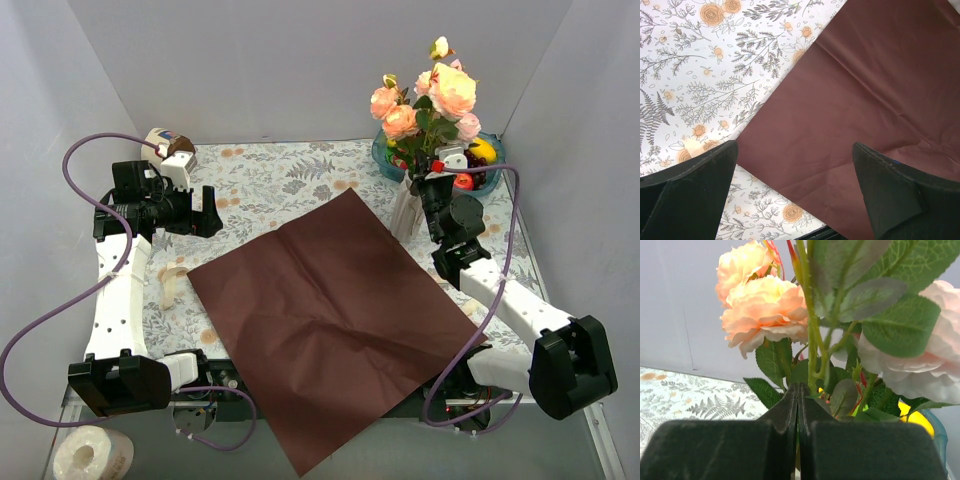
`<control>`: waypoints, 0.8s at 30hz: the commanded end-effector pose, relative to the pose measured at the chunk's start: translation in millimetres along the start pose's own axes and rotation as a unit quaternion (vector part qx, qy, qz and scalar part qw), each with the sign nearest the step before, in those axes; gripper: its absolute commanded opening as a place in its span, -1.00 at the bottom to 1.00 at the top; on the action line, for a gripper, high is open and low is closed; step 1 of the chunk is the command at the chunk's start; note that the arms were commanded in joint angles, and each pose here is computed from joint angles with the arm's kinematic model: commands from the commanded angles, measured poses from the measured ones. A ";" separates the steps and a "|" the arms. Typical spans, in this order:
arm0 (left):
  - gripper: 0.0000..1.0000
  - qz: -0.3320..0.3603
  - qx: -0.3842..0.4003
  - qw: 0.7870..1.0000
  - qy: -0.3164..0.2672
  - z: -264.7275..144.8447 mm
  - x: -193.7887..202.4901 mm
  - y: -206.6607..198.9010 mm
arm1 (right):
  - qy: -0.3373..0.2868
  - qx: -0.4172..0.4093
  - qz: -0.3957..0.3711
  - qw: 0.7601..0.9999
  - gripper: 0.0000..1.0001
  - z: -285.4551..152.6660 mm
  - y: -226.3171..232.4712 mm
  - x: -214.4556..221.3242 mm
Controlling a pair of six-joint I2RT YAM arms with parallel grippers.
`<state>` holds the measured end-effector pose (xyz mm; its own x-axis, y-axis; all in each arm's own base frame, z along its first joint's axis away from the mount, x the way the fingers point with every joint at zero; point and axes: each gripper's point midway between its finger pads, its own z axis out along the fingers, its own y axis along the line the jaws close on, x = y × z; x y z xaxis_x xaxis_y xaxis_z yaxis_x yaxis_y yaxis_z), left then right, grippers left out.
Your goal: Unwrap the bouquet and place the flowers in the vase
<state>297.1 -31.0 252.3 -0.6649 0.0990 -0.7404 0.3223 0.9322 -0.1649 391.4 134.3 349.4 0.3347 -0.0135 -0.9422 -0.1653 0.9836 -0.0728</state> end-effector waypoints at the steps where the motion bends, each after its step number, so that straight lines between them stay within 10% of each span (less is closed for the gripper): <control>1: 0.96 0.018 -0.008 1.000 -0.023 -13.6 -10.7 -2.4 | 0.011 -0.027 0.003 1.000 -0.97 -15.1 11.4 -6.0; 11: 0.96 0.010 0.000 1.000 -0.028 -16.1 -14.7 -6.7 | 0.094 -0.082 0.001 0.992 0.23 -88.2 25.8 27.4; 21: 0.96 -0.009 -0.002 1.000 -0.024 -17.0 -8.9 -8.4 | 0.159 -0.107 0.025 0.981 0.43 -122.6 17.6 -10.9; 24: 0.96 -0.011 0.001 1.000 -0.021 -16.6 -4.9 -10.2 | 0.177 -0.124 0.044 0.975 0.83 -139.2 19.7 -14.4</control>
<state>295.2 -32.5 255.4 -0.6697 0.0730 -0.7391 0.3052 0.9343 -0.1842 279.4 131.5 316.9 0.0682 -0.0542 -0.9962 -0.3653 0.9278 -0.0755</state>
